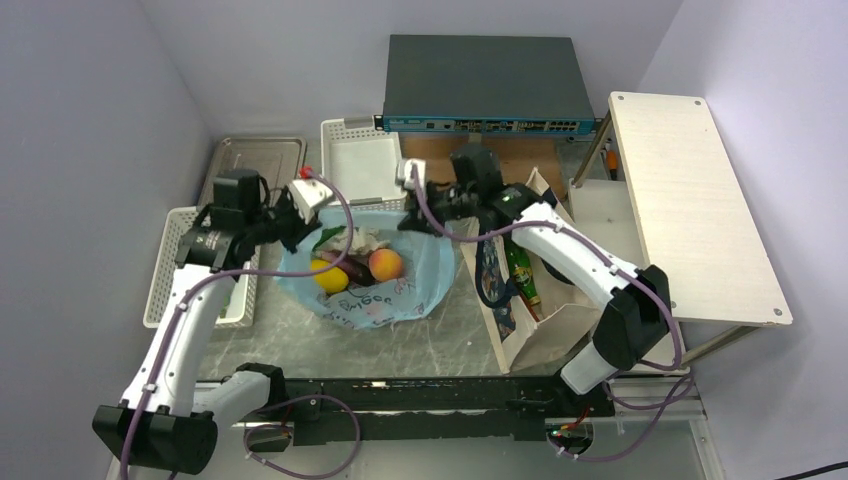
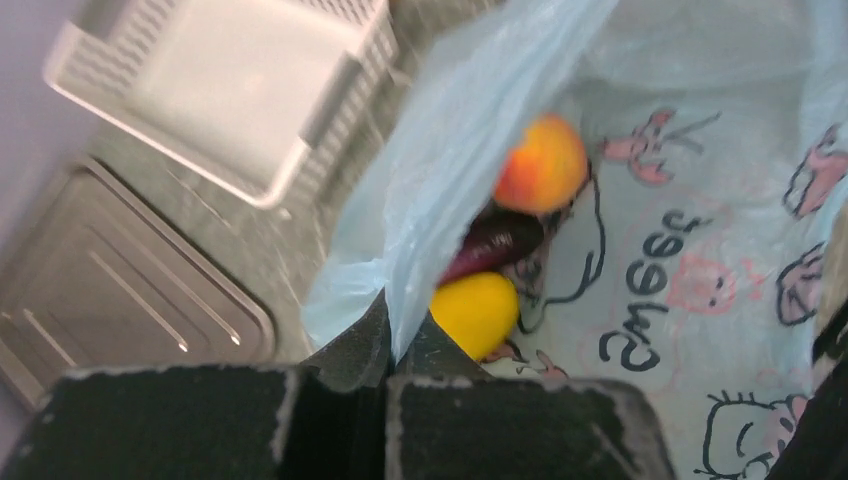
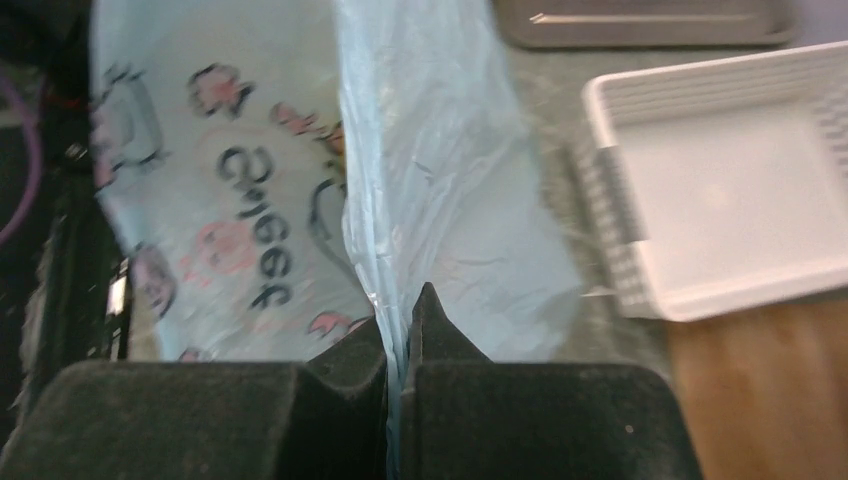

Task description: Untie the knot of the grocery bags and take out the mixed food

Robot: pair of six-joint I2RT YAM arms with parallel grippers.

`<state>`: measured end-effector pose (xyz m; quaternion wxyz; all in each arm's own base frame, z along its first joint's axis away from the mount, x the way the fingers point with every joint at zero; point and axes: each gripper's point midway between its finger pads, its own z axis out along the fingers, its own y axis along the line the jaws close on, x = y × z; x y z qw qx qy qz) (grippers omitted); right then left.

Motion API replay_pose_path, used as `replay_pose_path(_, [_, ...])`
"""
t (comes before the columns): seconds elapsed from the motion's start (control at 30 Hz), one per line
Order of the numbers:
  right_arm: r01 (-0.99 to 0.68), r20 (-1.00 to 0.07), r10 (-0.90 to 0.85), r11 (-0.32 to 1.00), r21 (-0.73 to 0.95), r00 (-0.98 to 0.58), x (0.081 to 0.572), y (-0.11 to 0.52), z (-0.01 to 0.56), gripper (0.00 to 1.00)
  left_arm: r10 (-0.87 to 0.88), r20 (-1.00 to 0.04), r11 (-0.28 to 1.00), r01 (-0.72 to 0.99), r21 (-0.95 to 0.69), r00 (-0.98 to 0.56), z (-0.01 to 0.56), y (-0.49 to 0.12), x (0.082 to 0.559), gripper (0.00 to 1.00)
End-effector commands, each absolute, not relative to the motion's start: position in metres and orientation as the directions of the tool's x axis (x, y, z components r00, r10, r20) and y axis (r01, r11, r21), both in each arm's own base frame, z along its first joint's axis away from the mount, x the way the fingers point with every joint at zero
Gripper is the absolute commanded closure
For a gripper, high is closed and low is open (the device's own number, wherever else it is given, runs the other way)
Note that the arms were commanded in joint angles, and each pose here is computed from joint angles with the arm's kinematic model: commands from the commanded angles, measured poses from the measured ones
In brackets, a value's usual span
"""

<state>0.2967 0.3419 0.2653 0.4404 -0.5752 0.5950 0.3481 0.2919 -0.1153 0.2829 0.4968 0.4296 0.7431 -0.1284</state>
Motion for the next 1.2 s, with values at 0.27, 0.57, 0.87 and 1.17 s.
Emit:
replay_pose_path(0.27, [-0.997, -0.917, -0.393, 0.064, 0.042, -0.064, 0.287, 0.381, 0.227, 1.00, 0.593, -0.779, 0.675, 0.653, 0.344, -0.204, 0.270, -0.042, 0.297, 0.45])
replay_pose_path(0.57, [-0.979, -0.949, -0.277, 0.176, 0.107, -0.153, 0.309, 0.398, 0.264, 1.00, 0.626, -0.719, 0.287, 0.769, 0.572, 0.302, 0.308, -0.131, 0.228, 0.27])
replay_pose_path(0.87, [-0.962, -0.941, -0.281, 0.248, 0.116, -0.186, 0.324, 0.399, 0.263, 1.00, 0.763, -0.579, 0.128, 0.812, 0.569, 0.286, 0.207, -0.185, 0.273, 0.30])
replay_pose_path(1.17, [-0.958, -0.930, -0.299, 0.253, 0.137, -0.212, 0.326, 0.397, 0.254, 1.00, 0.890, -0.407, 0.104, 0.777, 0.621, 0.206, 0.127, -0.177, 0.337, 0.10])
